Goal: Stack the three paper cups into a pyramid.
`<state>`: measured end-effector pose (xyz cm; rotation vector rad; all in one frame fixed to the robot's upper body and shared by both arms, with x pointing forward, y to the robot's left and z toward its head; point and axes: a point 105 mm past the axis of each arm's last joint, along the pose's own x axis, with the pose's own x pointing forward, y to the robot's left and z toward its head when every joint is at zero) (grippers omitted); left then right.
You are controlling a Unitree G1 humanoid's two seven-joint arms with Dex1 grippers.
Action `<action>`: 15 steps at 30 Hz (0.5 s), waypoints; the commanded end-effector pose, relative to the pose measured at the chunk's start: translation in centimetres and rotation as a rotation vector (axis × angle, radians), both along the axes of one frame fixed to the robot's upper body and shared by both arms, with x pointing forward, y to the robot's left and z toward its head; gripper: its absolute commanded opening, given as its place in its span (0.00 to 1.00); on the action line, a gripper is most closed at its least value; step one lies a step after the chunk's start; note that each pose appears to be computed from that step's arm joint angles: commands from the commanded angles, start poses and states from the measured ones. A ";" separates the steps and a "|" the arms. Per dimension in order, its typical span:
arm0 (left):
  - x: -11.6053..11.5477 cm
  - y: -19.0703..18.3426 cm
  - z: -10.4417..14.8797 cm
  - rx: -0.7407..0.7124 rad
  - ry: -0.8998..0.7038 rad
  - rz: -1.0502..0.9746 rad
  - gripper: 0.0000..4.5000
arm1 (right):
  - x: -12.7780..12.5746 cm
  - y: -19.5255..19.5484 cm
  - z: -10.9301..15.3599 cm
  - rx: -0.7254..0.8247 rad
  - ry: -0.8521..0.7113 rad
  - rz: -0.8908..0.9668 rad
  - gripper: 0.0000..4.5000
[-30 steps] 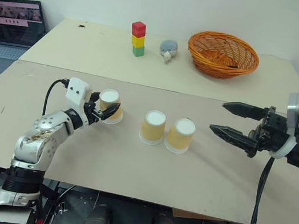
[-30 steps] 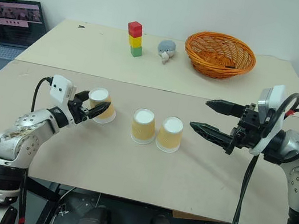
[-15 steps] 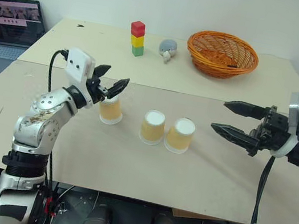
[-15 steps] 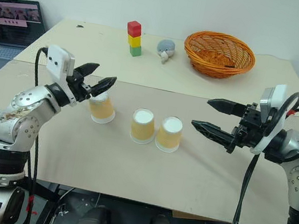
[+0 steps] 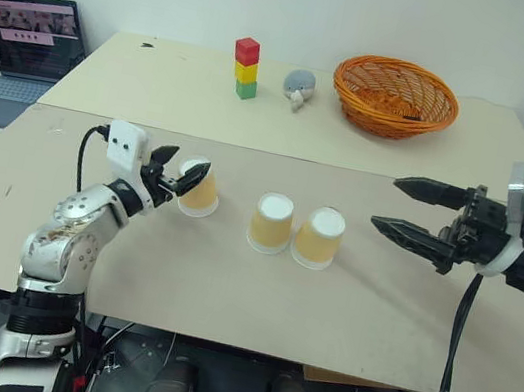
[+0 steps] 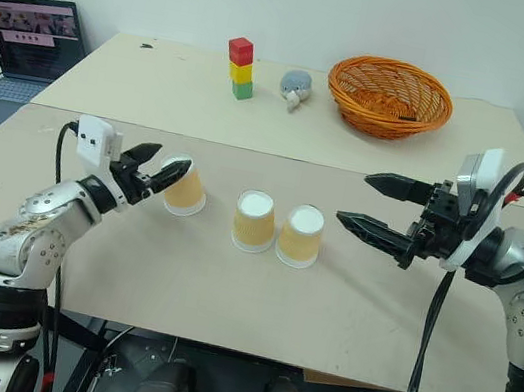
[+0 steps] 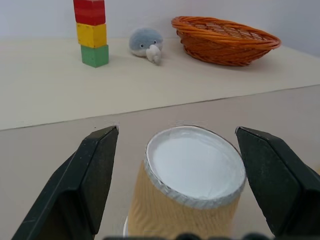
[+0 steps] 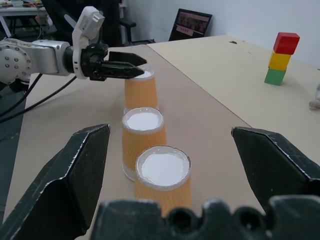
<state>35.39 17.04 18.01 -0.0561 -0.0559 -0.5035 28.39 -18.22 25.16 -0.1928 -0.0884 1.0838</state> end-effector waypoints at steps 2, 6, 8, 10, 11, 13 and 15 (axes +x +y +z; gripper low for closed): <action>-0.1 -0.8 1.4 0.001 -0.051 -0.027 0.88 | -0.7 -0.3 1.7 -0.004 -0.070 -0.007 1.00; 0.0 -1.0 1.1 0.000 -0.046 -0.026 0.88 | -0.8 -0.3 1.8 -0.004 -0.069 -0.014 1.00; 0.1 -0.9 0.9 0.006 -0.041 -0.020 0.88 | -0.7 -0.3 1.7 -0.003 -0.068 -0.017 1.00; 0.2 -0.9 0.8 0.008 -0.037 -0.014 0.88 | -0.7 -0.3 1.8 -0.002 -0.067 -0.019 1.00; 0.2 -0.8 0.6 0.013 -0.034 -0.008 0.88 | -0.7 -0.3 1.8 -0.002 -0.067 -0.021 1.00; 0.3 -0.7 0.4 0.019 -0.028 -0.003 0.88 | -0.6 -0.3 1.8 -0.002 -0.067 -0.023 1.00; 0.3 -0.7 0.2 0.024 -0.022 0.003 0.88 | -0.6 -0.3 1.8 -0.002 -0.066 -0.024 1.00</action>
